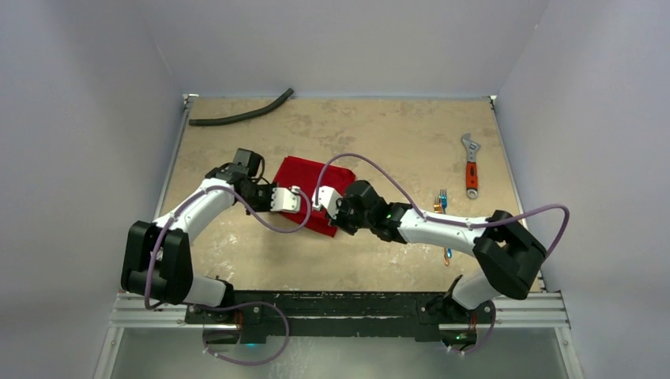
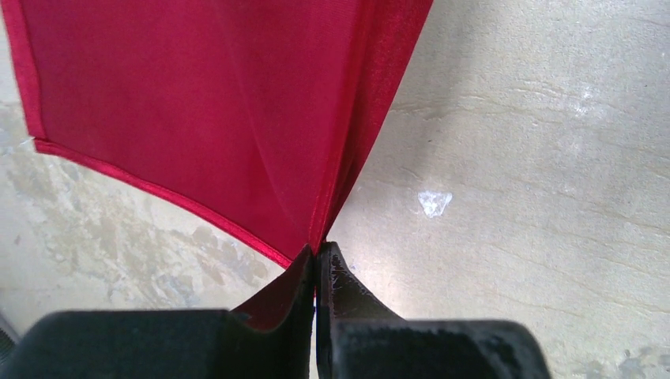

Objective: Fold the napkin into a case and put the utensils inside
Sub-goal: Pick up the upper triangle-folded napkin from the center of the board.

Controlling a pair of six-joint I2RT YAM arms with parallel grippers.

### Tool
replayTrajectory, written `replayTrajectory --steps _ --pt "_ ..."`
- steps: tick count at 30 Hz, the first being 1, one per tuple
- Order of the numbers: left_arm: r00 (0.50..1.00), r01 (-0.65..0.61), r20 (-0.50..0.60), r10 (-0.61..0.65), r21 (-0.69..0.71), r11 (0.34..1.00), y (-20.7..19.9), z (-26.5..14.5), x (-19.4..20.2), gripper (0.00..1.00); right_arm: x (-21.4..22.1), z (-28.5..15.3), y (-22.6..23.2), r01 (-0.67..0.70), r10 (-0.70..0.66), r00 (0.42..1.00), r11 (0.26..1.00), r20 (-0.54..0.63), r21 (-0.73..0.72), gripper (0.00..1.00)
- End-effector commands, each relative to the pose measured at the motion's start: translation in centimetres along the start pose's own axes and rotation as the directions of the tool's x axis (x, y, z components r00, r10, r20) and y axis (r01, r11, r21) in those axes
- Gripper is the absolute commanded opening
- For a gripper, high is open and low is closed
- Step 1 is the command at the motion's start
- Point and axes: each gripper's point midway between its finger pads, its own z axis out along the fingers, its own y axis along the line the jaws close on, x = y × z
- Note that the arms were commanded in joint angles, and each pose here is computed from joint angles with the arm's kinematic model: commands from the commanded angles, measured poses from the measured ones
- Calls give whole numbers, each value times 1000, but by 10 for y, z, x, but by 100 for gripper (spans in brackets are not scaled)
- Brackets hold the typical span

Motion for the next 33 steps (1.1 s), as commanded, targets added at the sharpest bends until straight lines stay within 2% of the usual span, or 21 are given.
replayTrajectory --steps 1,4,5,6,7,8,12,15,23,26,28,29,30,31,33 --pt "1000 0 28 2 -62 998 16 -28 -14 0 -15 -12 2 -26 26 998 1000 63 -2 0" --pt "999 -29 29 31 -46 999 10 -28 -14 0 -14 -10 1 -20 20 999 1000 50 -4 0" --pt "999 -42 30 43 -34 999 4 -25 -12 0 -12 -8 6 -21 23 999 999 48 -29 14" --pt "999 -46 29 47 -29 999 0 -21 -10 0 -8 -4 11 -27 29 999 998 41 -48 36" --pt "999 -43 27 44 -24 999 -5 -16 -7 0 -4 -1 15 -34 36 999 997 33 -66 46" --pt "999 -41 26 41 -16 999 -9 -12 -4 0 -2 3 18 -28 30 999 996 24 -81 49" --pt "1000 -20 18 19 14 1000 -18 -2 2 0 -3 11 18 -12 14 1000 995 13 -94 53" --pt "1000 -13 11 13 4 1000 -18 -3 3 0 -10 8 22 36 -30 998 993 54 -110 62" --pt "1000 -18 19 19 -23 1000 -23 5 7 0 -2 7 24 145 -139 988 986 74 -80 70" --pt "1000 -16 21 17 -38 999 -18 6 6 0 8 8 23 173 -170 984 982 45 -71 77" --pt "1000 -14 24 15 -54 998 -15 5 5 0 9 2 22 172 -169 985 983 39 -61 78" --pt "1000 -13 25 14 -56 998 -15 6 5 0 5 -3 15 166 -165 985 986 54 -29 82" --pt "1000 -13 22 14 -56 998 -16 7 6 0 -2 -9 10 163 -163 983 987 81 1 91" --pt "1000 -12 18 13 -55 998 -16 8 7 0 -8 -15 6 155 -157 982 988 107 22 96" --pt "1000 -5 6 6 -51 999 -17 10 12 0 -11 -19 6 169 -171 976 985 136 25 99"
